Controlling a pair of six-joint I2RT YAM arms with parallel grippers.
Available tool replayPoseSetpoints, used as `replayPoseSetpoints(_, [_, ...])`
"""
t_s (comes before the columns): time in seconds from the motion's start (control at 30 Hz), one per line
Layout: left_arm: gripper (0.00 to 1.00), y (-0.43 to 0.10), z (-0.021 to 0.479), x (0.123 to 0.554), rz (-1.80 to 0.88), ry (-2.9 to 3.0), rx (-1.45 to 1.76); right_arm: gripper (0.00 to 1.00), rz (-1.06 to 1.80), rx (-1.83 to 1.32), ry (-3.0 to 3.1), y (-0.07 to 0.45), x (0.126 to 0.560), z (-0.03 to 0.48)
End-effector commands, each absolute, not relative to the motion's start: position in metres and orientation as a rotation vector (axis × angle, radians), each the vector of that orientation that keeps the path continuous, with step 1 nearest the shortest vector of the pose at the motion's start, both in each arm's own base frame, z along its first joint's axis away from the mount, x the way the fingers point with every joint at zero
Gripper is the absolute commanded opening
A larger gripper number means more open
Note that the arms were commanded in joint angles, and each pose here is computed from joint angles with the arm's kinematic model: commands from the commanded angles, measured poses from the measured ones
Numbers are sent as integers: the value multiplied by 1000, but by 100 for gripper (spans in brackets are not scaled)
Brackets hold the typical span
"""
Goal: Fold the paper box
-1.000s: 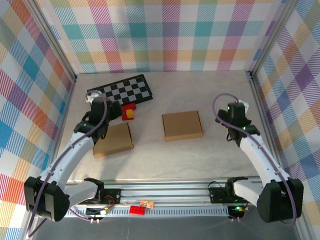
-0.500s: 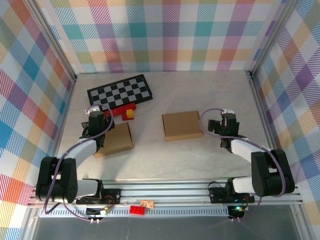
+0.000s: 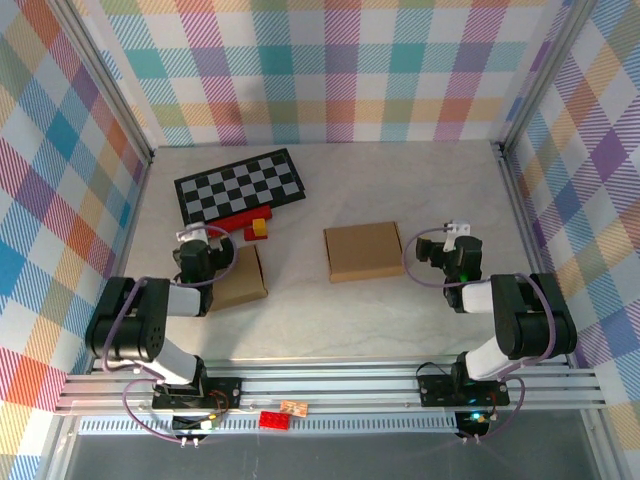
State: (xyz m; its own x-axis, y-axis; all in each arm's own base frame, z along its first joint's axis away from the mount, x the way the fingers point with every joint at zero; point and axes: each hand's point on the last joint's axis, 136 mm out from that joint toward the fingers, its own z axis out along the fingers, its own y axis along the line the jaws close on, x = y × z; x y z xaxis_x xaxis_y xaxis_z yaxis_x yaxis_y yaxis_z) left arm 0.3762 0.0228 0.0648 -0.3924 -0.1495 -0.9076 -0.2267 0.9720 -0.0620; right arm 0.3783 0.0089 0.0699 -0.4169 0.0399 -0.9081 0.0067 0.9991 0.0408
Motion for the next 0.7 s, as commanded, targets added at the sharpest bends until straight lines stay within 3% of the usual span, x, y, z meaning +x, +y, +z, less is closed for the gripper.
replayPoseSetpoints(0.0, [100, 14, 85, 391, 49, 1908, -234, 99, 51, 33, 1905, 11, 392, 94])
replayPoseSetpoints(0.67, [100, 6, 85, 396, 90, 1928, -192, 99, 8, 85, 1932, 3, 397, 92])
